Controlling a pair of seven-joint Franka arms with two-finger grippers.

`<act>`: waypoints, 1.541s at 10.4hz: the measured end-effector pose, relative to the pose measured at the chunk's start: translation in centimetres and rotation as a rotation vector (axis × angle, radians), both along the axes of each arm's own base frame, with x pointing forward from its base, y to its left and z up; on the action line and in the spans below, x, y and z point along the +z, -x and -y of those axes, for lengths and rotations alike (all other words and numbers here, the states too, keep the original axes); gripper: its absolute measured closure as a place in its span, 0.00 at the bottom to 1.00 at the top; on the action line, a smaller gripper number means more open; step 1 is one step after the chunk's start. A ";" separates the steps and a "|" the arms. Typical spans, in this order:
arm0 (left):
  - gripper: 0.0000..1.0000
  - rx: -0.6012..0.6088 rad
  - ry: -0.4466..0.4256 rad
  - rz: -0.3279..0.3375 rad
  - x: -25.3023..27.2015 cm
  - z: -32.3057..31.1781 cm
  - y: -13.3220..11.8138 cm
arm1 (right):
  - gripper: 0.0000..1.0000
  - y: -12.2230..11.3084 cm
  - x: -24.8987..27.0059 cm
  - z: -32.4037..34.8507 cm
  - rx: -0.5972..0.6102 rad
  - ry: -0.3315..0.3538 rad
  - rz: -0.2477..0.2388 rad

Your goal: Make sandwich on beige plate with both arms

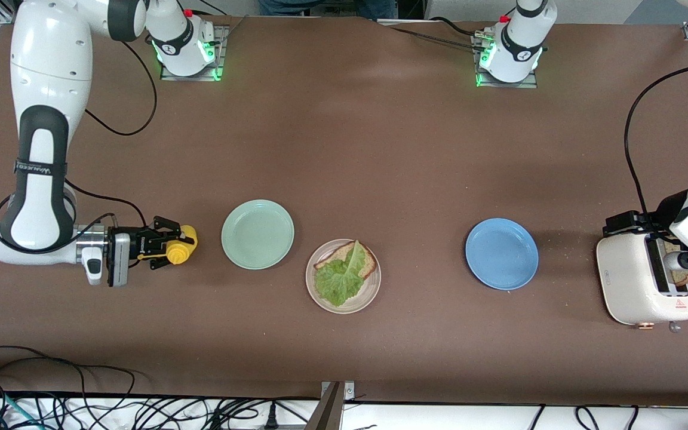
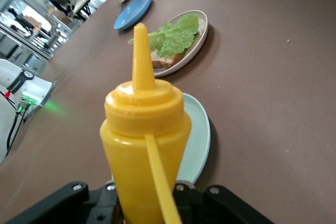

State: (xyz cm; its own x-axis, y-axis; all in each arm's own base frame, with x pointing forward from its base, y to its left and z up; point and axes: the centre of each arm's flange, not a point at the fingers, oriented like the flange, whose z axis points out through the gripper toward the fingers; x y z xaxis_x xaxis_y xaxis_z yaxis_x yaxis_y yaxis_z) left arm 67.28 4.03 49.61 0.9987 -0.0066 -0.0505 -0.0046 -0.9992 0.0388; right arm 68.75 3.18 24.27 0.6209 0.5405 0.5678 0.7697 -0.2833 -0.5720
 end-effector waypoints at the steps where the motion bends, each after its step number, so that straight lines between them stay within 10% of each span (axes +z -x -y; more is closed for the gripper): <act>1: 0.00 0.000 0.000 0.000 0.0 0.0 0.0 | 0.88 -0.7 1.5 -1.8 0.004 0.067 0.006; 5: 0.00 0.000 0.000 0.000 0.0 0.0 0.0 | 0.88 -1.7 7.2 -13.3 -0.014 0.399 0.072; 16: 0.00 0.000 0.000 0.000 0.0 0.0 0.0 | 0.88 8.8 5.2 -40.9 0.280 1.296 0.638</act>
